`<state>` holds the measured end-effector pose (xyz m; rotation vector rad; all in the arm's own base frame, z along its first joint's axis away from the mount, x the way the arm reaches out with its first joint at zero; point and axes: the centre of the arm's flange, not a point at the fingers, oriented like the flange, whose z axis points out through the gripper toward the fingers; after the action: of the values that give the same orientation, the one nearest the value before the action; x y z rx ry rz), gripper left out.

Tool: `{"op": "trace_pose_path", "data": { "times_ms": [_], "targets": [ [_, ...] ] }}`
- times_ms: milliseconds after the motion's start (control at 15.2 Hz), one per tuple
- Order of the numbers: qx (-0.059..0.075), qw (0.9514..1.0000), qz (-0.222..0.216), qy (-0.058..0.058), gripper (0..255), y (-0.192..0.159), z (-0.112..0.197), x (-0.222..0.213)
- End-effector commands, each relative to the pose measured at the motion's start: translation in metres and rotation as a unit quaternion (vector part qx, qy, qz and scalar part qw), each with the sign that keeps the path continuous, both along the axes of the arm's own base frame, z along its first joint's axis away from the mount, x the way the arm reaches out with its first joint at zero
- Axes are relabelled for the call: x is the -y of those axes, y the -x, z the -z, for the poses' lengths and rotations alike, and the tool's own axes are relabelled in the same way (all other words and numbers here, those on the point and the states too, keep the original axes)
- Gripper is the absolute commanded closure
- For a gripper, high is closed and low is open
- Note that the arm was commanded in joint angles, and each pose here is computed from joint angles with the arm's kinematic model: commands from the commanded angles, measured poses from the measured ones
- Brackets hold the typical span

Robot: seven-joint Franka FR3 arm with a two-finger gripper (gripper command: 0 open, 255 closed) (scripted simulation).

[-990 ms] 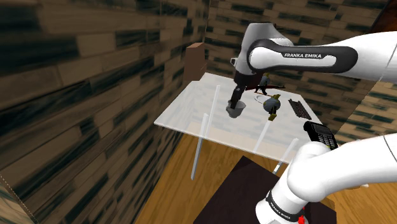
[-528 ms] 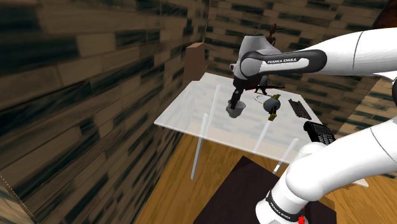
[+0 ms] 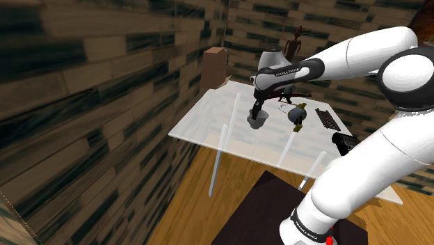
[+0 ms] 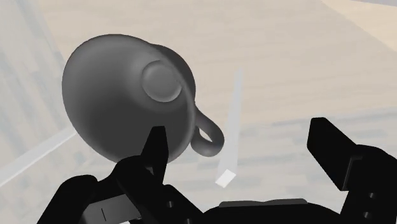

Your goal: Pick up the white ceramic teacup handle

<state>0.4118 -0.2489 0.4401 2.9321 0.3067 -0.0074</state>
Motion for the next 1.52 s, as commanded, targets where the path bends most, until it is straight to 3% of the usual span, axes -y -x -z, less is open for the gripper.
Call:
{"op": "trace_pose_path", "data": {
  "times_ms": [0, 198, 792, 858, 1452],
  "targets": [
    [-0.001, 1.0000, -0.001, 0.006, 0, -0.008, 0.010, 0.020],
    [-0.003, 0.9999, -0.001, 0.013, 0, -0.017, 0.023, 0.044],
    [-0.003, 0.9999, -0.001, 0.013, 0, -0.017, 0.063, 0.044],
    [-0.003, 0.9999, -0.001, 0.013, 255, -0.018, 0.063, 0.043],
    [-0.003, 0.9999, -0.001, 0.013, 255, -0.017, 0.063, 0.044]
  ]
}}
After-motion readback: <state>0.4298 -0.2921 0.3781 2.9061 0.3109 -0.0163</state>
